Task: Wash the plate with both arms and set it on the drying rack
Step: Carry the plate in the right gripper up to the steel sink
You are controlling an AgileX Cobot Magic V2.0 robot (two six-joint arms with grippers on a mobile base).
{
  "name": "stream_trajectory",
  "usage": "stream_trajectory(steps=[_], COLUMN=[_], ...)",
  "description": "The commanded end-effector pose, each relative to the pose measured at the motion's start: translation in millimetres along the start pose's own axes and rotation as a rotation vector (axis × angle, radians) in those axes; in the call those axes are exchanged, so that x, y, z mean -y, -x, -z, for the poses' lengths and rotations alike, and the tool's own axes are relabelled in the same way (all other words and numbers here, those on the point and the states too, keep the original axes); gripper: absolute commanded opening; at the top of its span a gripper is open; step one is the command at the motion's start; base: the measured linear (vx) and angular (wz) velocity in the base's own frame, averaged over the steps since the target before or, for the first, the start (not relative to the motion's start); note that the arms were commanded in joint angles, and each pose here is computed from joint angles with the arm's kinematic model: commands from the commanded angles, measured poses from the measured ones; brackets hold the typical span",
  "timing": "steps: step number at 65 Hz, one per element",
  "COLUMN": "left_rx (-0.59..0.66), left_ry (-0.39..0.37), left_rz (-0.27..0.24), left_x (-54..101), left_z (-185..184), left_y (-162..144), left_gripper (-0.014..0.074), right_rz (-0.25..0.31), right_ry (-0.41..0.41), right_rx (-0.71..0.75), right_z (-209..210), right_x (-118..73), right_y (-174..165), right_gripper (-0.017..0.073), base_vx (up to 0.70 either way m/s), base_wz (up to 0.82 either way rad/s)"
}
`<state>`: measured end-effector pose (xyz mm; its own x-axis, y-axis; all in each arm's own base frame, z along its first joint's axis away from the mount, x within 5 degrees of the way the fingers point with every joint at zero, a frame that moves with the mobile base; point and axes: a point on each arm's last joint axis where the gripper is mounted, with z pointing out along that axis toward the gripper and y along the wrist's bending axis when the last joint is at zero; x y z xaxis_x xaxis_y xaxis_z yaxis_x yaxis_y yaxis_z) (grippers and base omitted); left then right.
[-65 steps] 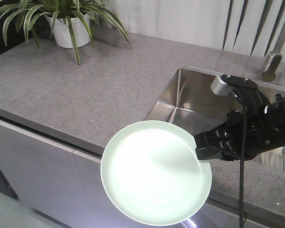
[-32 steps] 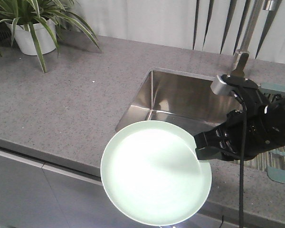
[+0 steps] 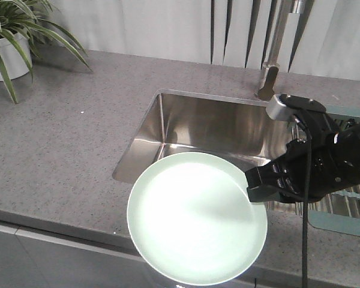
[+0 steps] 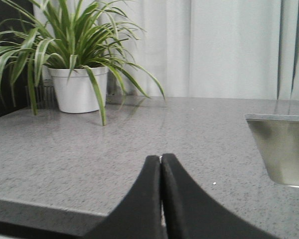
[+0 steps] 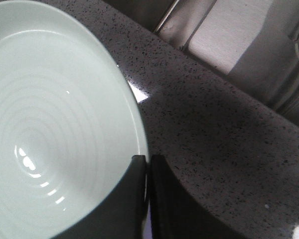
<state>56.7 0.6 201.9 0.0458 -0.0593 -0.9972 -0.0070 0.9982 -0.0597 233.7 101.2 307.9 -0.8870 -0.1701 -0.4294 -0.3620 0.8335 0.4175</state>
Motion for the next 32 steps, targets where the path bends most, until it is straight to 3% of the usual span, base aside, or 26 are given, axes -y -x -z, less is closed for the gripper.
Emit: stream_trajectory(steps=[1, 32], left_rx=[0.113, 0.113], left_ry=[-0.015, -0.015], left_rz=[0.009, 0.009], left_x=[1.5, 1.5], left_z=[2.7, 2.7], left_y=[16.7, 16.7], left_gripper=[-0.0006, -0.0006], right_rz=[0.015, 0.015], right_ry=[0.027, 0.027], right_rx=[0.080, 0.080], right_z=[13.7, 13.7], right_x=[-9.0, -9.0], right_y=[6.3, 6.3], right_gripper=[-0.0001, -0.0001], base_vx=[0.05, 0.05], base_wz=[-0.19, -0.18])
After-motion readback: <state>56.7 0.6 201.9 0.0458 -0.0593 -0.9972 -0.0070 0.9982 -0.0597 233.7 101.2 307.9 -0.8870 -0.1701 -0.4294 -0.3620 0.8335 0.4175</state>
